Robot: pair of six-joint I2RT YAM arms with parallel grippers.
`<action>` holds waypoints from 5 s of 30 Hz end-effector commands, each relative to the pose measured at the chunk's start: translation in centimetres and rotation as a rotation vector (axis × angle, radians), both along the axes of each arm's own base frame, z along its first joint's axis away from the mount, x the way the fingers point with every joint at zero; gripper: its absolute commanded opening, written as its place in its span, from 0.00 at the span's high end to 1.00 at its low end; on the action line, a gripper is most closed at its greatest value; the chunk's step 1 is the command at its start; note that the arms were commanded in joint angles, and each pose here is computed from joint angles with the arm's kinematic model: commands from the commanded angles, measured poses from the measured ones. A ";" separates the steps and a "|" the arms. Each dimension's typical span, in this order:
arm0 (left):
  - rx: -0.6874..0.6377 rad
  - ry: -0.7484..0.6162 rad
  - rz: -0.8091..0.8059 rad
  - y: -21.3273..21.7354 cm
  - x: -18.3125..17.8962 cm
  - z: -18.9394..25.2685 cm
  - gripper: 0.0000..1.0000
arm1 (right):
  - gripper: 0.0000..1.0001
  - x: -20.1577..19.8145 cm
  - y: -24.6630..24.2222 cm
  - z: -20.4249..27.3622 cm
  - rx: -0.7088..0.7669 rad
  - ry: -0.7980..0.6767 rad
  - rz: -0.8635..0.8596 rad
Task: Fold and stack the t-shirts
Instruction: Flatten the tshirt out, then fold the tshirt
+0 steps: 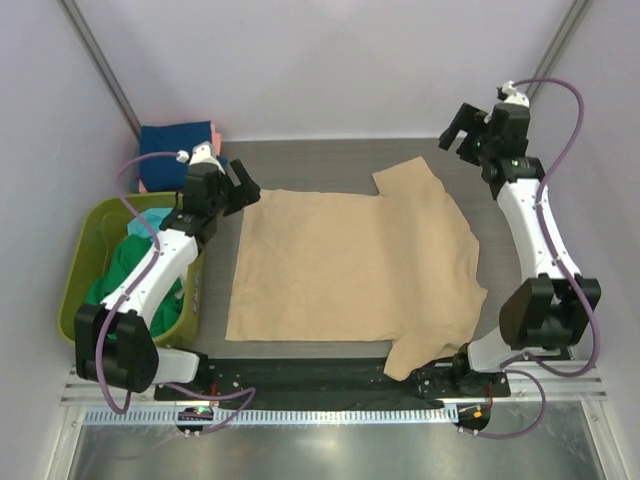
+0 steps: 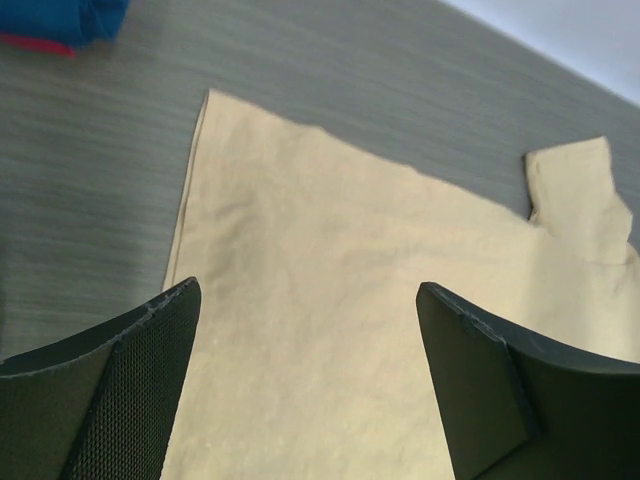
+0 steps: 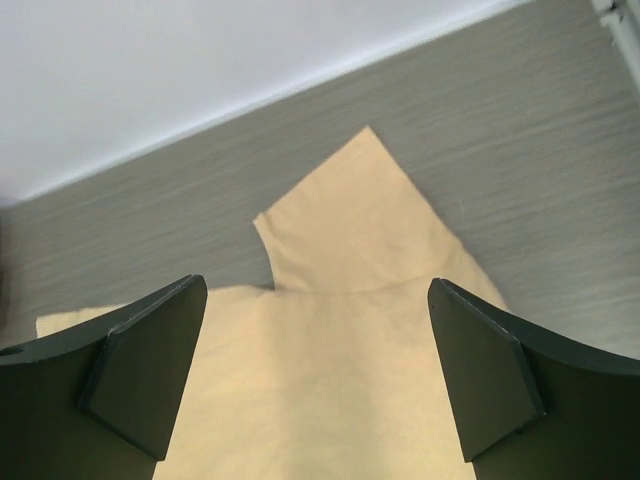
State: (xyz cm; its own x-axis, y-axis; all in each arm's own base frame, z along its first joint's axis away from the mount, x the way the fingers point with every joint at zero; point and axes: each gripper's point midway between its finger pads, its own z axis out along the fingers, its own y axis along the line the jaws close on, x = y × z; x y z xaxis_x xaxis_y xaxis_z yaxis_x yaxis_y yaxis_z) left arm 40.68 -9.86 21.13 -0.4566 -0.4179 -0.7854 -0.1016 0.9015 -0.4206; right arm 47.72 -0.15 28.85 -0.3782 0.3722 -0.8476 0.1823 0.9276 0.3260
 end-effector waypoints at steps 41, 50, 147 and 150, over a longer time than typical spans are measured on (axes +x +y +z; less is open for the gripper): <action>-0.046 0.247 -0.050 -3.4 16.7 -4.2 0.11 | 0.00 13.3 3.4 -10.6 0.122 0.235 0.112; -0.094 0.122 0.002 -0.6 2.4 2.7 0.11 | 0.00 -7.4 -2.7 -11.0 0.123 0.358 -0.315; -0.151 0.474 0.124 1.2 10.1 -9.7 0.98 | 0.86 3.7 -2.9 -9.9 0.347 0.322 -0.190; -0.161 0.459 0.103 0.8 12.2 -8.3 0.58 | 0.28 6.8 -3.4 -10.5 0.320 0.362 -0.167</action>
